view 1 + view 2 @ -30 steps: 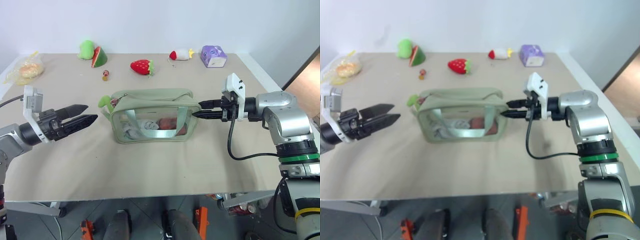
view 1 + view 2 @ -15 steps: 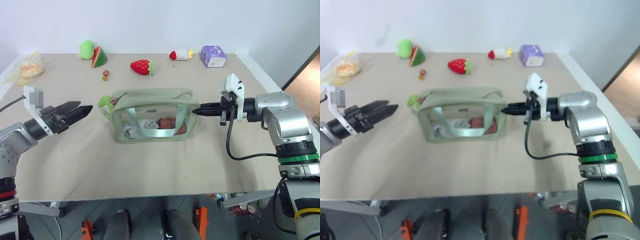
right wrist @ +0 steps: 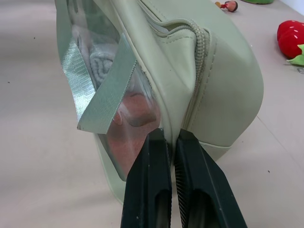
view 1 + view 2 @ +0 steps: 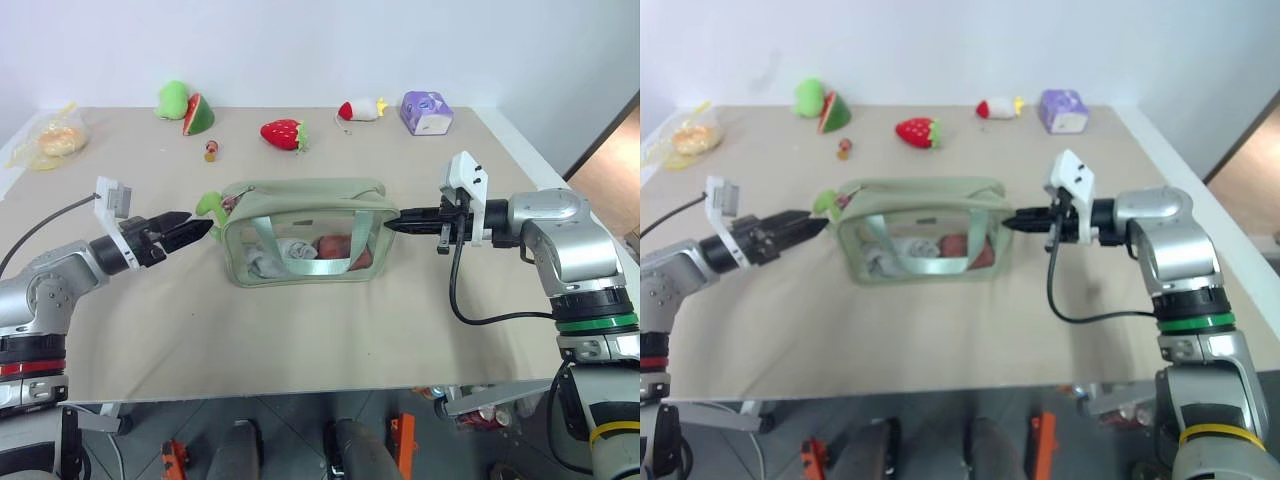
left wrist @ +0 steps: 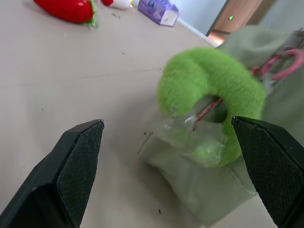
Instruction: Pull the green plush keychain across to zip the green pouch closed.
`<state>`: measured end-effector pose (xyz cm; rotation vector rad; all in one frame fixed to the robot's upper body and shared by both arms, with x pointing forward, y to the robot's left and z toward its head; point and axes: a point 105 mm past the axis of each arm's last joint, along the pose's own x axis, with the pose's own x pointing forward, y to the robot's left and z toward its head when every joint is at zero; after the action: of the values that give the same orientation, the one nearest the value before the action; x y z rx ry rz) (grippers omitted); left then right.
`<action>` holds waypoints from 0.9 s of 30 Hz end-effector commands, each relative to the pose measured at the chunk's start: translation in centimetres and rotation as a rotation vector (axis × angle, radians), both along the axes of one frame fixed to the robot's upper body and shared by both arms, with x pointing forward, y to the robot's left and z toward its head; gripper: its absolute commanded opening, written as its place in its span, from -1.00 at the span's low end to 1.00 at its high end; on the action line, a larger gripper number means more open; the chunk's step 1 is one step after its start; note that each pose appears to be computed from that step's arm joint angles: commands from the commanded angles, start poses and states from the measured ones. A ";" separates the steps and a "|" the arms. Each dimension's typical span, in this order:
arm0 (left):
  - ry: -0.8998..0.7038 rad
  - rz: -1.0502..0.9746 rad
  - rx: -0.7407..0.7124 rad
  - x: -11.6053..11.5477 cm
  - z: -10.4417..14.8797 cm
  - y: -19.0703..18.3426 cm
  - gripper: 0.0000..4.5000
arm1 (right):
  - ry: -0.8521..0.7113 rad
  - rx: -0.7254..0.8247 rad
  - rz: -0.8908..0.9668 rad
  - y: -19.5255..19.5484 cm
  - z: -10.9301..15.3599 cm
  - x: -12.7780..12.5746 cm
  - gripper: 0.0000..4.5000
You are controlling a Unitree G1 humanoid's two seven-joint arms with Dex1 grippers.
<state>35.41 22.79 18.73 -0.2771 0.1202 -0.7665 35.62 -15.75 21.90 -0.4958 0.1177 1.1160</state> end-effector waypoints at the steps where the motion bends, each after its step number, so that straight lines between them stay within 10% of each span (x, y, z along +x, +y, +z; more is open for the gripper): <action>1: -0.021 -0.010 -0.011 0.5 0.8 -0.5 1.00 | -0.051 0.004 -0.002 -0.2 1.3 -0.4 -0.98; 14: 0.063 -0.033 -0.116 0.8 -1.1 -3.2 1.00 | -0.054 0.004 -0.004 -0.1 1.1 -0.7 -0.98; 27: 0.071 -0.056 -0.132 0.4 -1.4 -4.0 -0.98 | -0.055 0.010 -0.006 -0.1 0.9 -0.8 -1.00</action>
<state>36.06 19.08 16.42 -0.4551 0.1781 -0.7973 35.21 -15.84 21.64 -0.4979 0.1164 1.1020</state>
